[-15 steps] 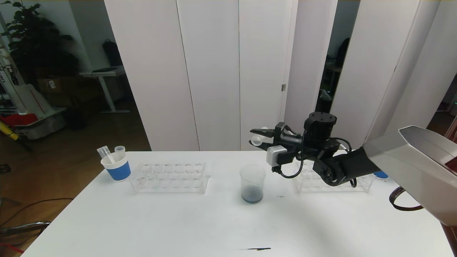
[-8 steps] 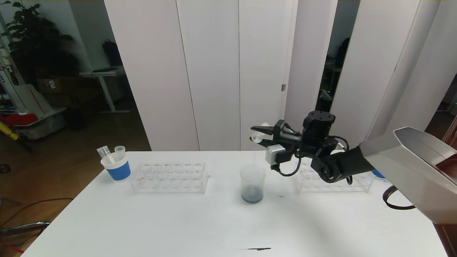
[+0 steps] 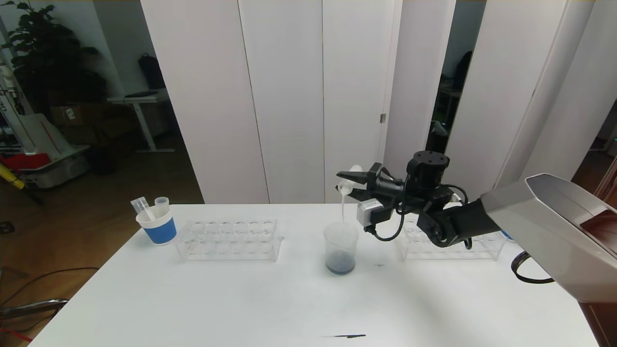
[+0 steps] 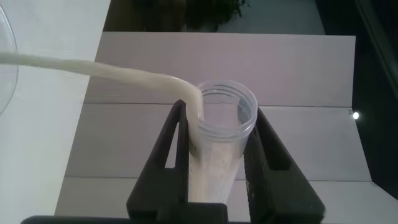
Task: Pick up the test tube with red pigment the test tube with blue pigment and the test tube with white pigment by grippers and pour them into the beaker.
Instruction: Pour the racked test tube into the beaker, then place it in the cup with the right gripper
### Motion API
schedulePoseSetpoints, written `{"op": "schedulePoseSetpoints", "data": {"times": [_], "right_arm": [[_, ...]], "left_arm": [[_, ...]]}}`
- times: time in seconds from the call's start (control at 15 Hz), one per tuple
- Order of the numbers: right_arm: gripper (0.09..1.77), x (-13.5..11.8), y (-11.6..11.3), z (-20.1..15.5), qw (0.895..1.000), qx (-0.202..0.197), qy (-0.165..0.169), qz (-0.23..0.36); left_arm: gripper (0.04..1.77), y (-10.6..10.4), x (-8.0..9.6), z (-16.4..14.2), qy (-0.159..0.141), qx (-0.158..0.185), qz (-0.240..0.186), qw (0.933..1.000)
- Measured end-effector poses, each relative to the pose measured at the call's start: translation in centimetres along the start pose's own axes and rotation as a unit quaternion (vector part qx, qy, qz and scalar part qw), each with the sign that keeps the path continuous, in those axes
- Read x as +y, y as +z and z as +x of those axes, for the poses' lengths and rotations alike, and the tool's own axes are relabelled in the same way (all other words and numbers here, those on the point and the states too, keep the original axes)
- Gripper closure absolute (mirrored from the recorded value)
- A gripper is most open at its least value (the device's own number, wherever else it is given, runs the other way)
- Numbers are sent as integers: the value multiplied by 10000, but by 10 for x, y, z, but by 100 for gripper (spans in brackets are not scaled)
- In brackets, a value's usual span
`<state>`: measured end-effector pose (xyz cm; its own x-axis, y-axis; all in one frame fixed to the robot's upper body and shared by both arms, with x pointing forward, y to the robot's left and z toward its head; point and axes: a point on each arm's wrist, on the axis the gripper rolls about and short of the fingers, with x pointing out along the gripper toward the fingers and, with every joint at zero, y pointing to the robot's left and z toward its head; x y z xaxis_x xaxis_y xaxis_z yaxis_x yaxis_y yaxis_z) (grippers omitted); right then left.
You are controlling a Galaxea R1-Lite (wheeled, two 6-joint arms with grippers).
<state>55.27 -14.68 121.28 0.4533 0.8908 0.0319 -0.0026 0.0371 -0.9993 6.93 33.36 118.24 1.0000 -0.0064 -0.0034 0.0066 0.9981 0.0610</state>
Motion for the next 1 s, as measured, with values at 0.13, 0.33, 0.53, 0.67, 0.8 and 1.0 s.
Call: {"op": "schedulePoseSetpoints", "data": {"times": [0.13,0.33,0.53,0.67,0.8,1.0], "right_arm": [[128,0,0,0,10000,-2,-3,-75],[128,-2,0,1,9995,-111,-20,-299],[128,-7,-2,2,9987,-154,-96,-470],[128,-9,-3,2,9975,-259,-121,-639],[128,-9,-4,1,9964,-343,-133,-765],[128,-10,-6,1,9953,-418,-152,-865]], "left_arm": [[6,0,0,0,0,0,2,10000],[6,0,0,0,0,0,0,10000],[6,0,0,0,2,0,0,10000],[6,0,0,0,0,0,0,10000],[6,0,0,0,0,0,0,10000],[6,0,0,0,0,0,0,10000]]}}
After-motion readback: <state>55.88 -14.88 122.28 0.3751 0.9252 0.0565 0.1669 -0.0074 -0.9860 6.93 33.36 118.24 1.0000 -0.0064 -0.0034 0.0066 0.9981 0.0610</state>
